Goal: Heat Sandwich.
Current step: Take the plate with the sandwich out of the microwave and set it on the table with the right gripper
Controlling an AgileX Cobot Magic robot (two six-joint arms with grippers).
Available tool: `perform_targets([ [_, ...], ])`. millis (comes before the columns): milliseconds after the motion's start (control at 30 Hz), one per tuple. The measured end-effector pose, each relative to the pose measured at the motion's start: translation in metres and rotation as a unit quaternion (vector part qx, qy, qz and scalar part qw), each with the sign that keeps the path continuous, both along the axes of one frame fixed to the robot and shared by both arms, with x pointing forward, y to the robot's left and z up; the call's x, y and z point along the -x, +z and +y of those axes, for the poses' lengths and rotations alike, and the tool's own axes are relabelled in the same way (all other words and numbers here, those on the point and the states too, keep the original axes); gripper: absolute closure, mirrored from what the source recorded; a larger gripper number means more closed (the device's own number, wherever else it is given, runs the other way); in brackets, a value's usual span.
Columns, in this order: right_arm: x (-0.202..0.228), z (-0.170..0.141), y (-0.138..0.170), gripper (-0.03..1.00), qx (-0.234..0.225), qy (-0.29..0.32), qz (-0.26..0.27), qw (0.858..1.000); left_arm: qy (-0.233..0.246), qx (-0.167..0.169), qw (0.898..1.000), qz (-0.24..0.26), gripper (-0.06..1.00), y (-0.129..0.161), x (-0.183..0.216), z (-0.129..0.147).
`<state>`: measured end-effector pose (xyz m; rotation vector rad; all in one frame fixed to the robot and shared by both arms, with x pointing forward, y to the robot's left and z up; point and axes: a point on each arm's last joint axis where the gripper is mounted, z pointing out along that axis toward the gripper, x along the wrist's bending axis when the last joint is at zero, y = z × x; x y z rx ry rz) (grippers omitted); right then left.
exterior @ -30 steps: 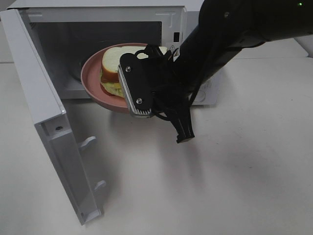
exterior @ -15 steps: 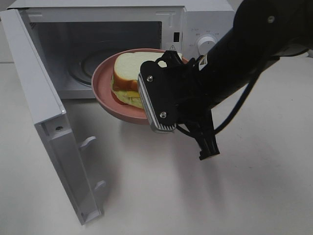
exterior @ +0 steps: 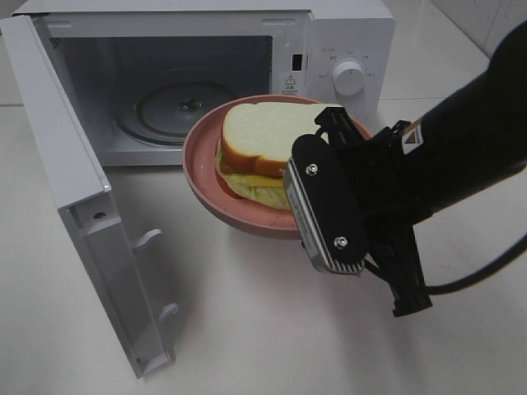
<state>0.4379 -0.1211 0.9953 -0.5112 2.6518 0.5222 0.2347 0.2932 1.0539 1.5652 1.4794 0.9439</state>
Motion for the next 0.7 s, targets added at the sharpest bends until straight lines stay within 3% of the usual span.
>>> perform_targets([
  [700, 0.044, -0.042, 0.02, 0.92, -0.011, -0.044, -0.025, 0.999, 0.0, 0.0, 1.0, 0.0, -0.05, 0.0, 0.0, 0.0],
])
